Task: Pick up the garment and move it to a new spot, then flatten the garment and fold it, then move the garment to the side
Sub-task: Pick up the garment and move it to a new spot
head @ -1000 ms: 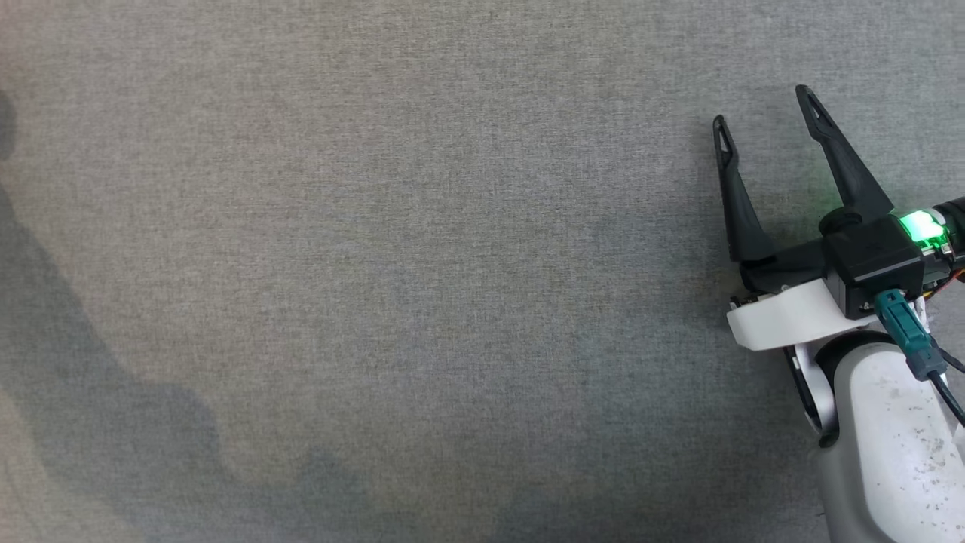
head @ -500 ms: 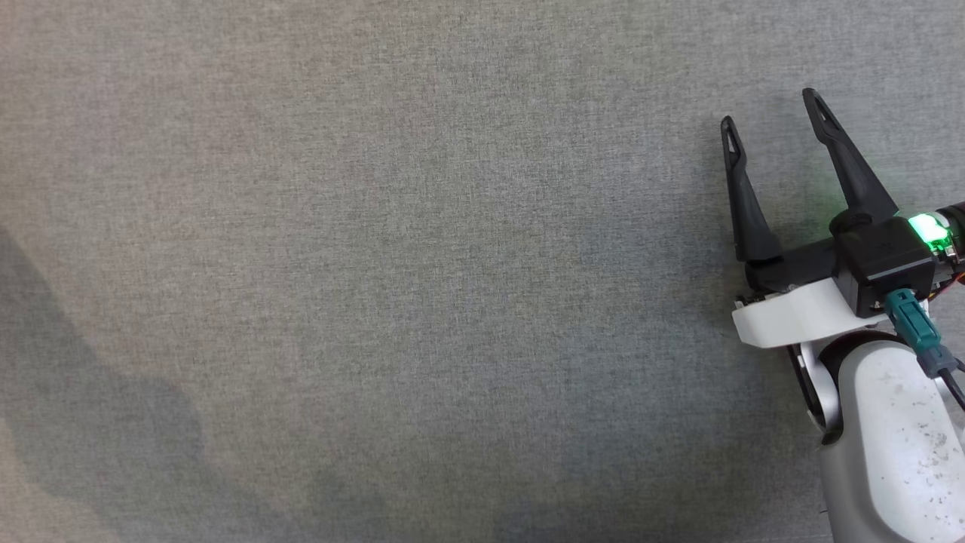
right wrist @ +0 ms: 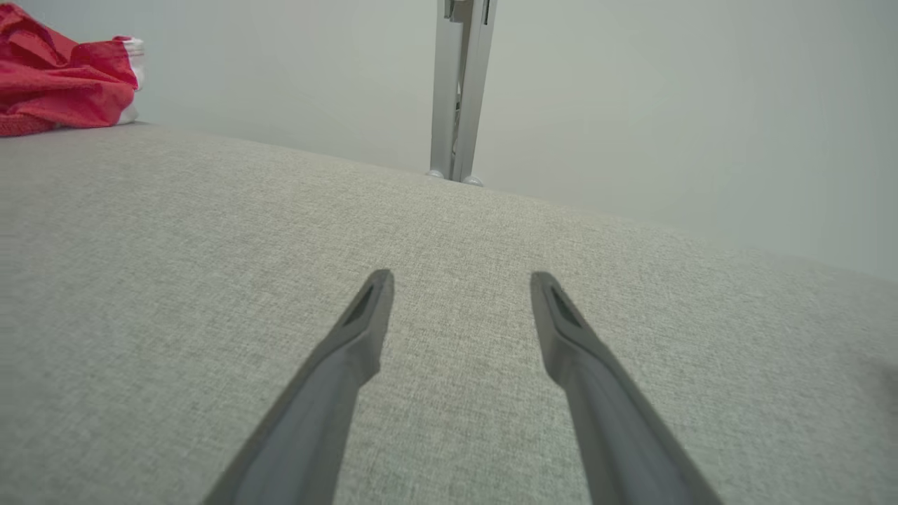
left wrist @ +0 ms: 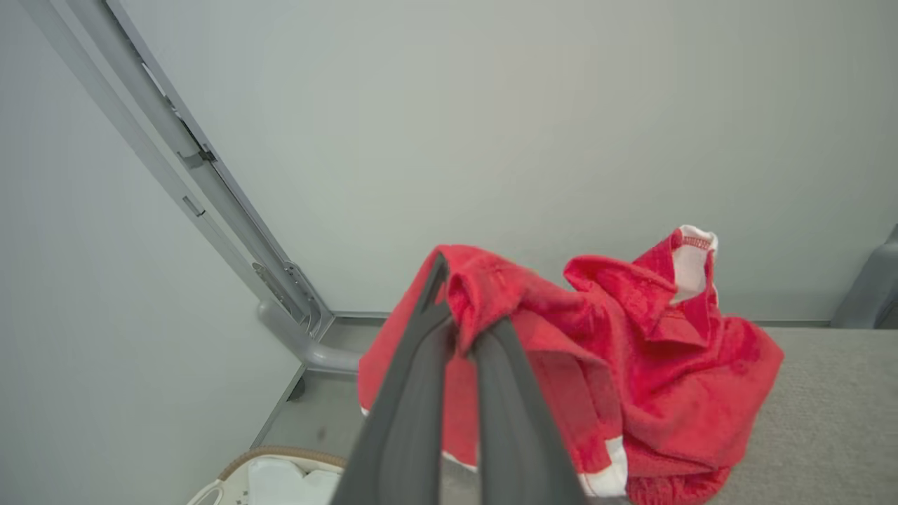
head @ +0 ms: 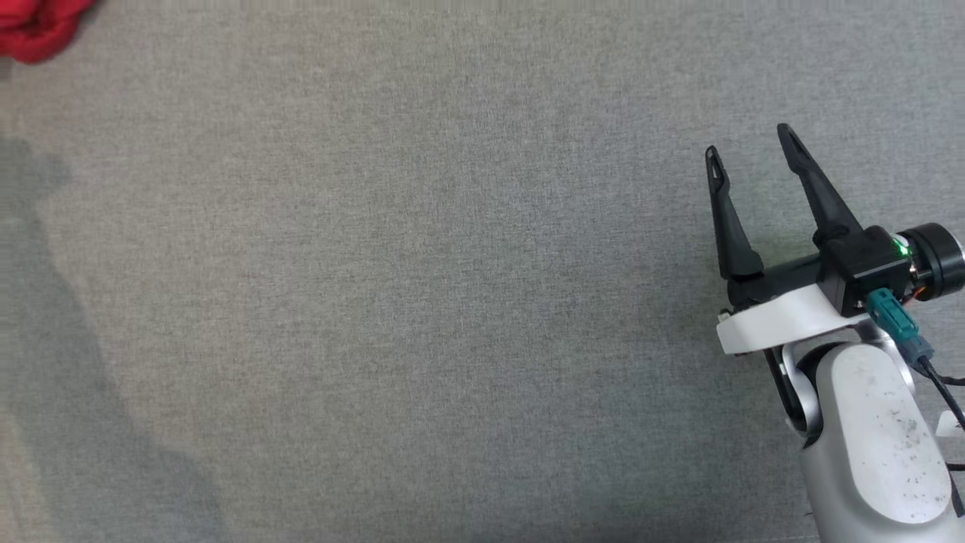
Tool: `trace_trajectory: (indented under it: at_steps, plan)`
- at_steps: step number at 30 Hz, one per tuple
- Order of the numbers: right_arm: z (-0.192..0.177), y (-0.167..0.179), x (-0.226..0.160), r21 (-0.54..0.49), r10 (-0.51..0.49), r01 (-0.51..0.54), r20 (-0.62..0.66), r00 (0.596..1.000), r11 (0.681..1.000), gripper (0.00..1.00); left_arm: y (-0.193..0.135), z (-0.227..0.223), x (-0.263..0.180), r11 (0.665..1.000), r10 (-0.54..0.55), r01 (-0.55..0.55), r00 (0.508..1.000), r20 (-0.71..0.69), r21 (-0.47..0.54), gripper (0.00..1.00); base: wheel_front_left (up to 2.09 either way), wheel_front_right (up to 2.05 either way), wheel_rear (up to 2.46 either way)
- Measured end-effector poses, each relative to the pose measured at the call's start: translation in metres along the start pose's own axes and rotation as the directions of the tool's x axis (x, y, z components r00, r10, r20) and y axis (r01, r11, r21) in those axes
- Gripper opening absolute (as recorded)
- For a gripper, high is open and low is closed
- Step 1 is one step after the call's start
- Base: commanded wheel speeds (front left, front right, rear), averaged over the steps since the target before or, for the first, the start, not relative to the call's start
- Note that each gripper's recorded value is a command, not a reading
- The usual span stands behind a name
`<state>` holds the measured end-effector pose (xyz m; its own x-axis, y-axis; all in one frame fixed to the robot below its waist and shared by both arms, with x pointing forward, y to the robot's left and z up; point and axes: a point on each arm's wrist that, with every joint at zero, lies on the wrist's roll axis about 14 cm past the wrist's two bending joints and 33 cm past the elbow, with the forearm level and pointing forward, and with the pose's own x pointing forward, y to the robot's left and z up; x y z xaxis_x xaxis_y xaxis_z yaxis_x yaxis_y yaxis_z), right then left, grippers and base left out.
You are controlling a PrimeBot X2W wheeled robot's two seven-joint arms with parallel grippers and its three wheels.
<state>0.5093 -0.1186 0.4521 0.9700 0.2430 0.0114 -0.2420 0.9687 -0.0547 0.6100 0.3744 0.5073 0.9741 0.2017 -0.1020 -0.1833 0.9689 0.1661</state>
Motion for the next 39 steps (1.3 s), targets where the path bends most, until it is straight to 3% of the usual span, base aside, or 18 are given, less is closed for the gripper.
trace_trajectory:
  at_steps: [5,11,19,25,28,31,34,39]
  plan:
    - [0.019,-0.001,-0.012,0.024,-0.012,0.011,0.034,0.999,1.0,1.0,-0.027,0.065,-0.012,0.993,-0.116,0.112,0.985,0.126,0.043,0.0,0.0,0.0,0.0]
    - [0.035,-0.005,-0.034,0.05,-0.036,0.034,0.052,0.998,0.998,1.0,-0.086,0.142,-0.043,0.949,-0.312,0.284,0.911,0.271,0.139,0.0,0.0,0.0,0.0]
    - [0.061,-0.017,-0.065,0.086,-0.092,0.083,0.095,0.991,0.993,1.0,-0.185,0.213,-0.116,0.829,-0.558,0.505,0.73,0.393,0.239,0.0,0.0,0.0,0.0]
    - [0.086,-0.038,-0.092,0.099,-0.166,0.152,0.155,0.974,0.983,1.0,-0.266,0.254,-0.184,0.703,-0.672,0.68,0.542,0.504,0.208,0.0,0.0,0.0,0.0]
    - [0.09,-0.047,-0.104,0.108,-0.2,0.184,0.163,0.966,0.977,1.0,-0.292,0.247,-0.205,0.651,-0.693,0.743,0.498,0.522,0.155,0.0,0.0,0.0,0.0]
    - [0.09,-0.055,-0.116,0.117,-0.231,0.213,0.161,0.96,0.97,1.0,-0.305,0.215,-0.211,0.626,-0.696,0.777,0.523,0.492,0.06,0.0,0.0,0.0,0.0]
    - [0.086,-0.061,-0.124,0.124,-0.253,0.236,0.151,0.956,0.964,1.0,-0.307,0.158,-0.207,0.636,-0.697,0.771,0.592,0.405,-0.033,0.0,0.0,0.0,0.0]
    - [0.078,-0.064,-0.127,0.126,-0.265,0.249,0.128,0.956,0.96,1.0,-0.283,0.039,-0.2,0.71,-0.668,0.686,0.727,0.158,-0.156,0.0,0.0,0.0,0.0]
